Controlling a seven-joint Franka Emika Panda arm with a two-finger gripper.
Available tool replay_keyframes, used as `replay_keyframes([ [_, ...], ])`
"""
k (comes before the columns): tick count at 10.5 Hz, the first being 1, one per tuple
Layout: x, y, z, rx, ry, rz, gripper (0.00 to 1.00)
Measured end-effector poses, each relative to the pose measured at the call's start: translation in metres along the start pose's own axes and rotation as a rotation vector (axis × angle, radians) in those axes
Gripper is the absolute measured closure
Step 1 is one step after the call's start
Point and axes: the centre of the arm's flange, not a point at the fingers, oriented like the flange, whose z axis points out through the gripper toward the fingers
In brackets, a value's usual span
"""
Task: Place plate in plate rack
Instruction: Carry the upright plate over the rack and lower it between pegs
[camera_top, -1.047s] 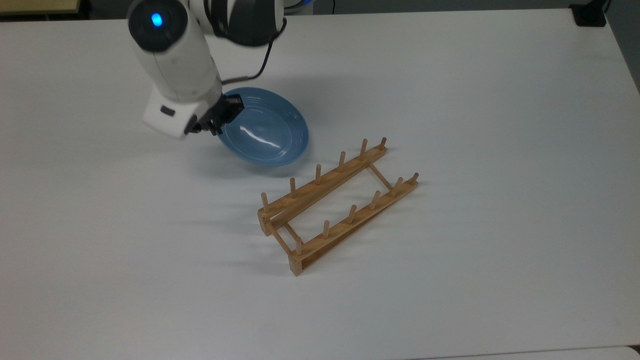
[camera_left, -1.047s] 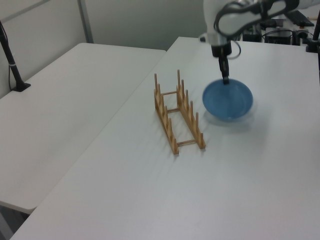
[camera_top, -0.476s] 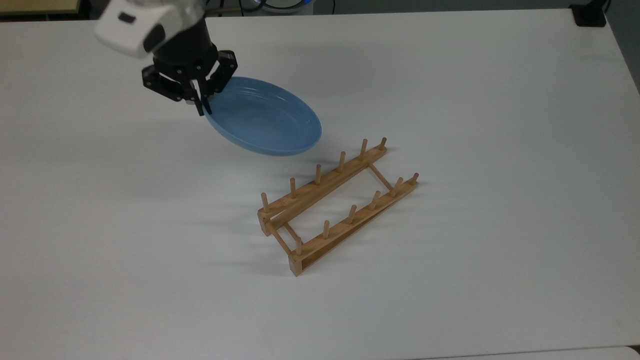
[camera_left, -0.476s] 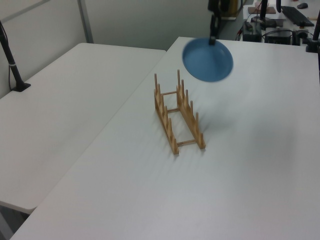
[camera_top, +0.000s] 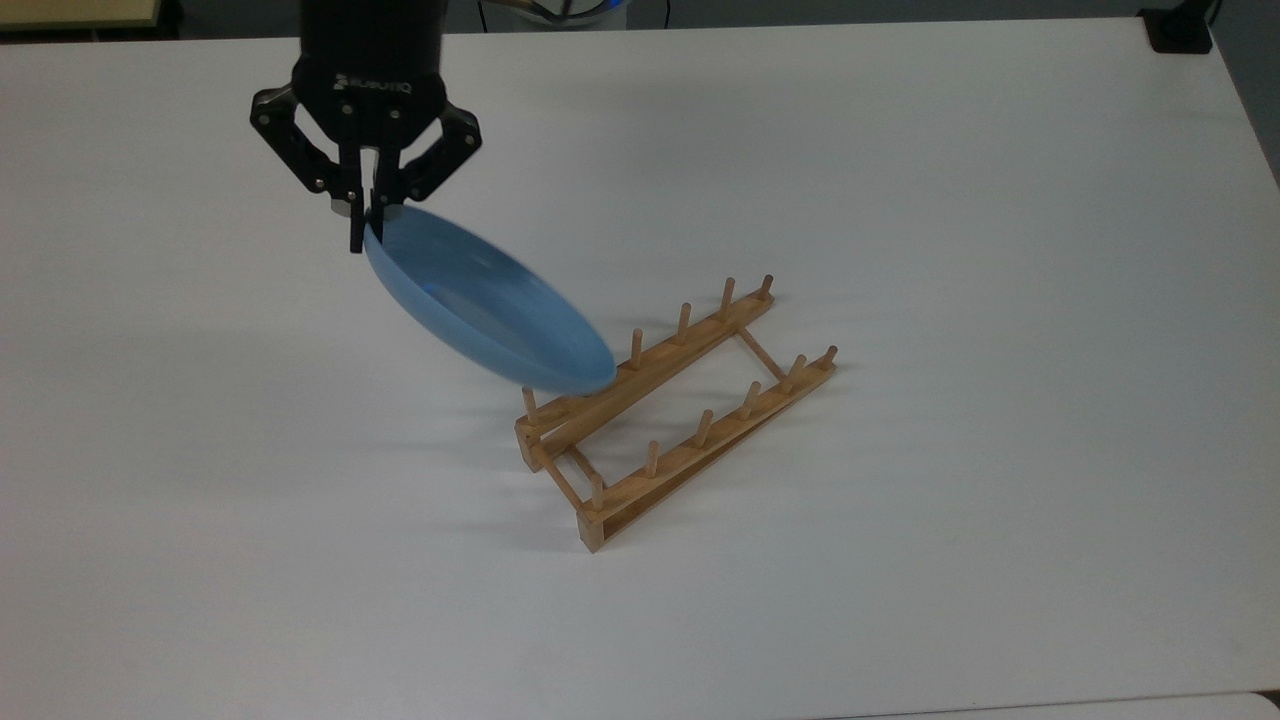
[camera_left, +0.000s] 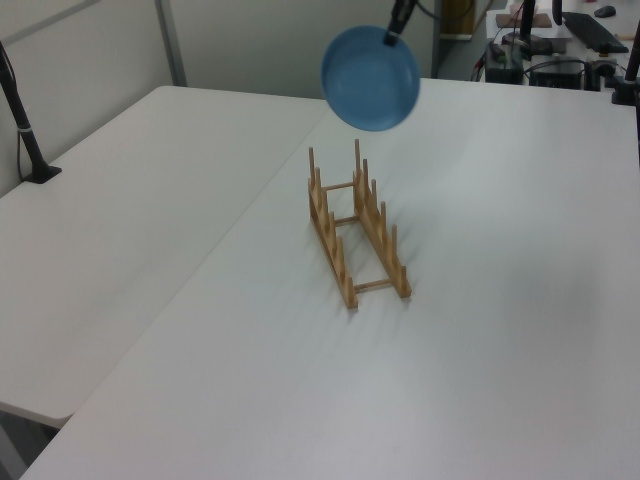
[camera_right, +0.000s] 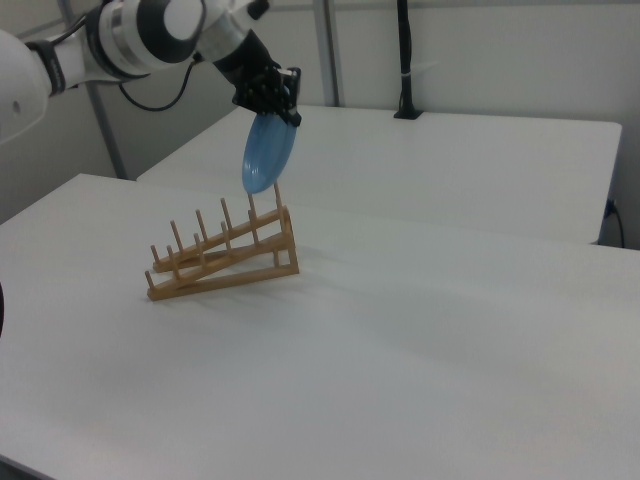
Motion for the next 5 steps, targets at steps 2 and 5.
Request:
replay_keyframes([
  [2,0.010,-0.029,-0.003,-0.136,0.043,0.049,0.95],
  [5,0.011,-0.060,0.008,-0.267,0.061,0.096,0.95],
])
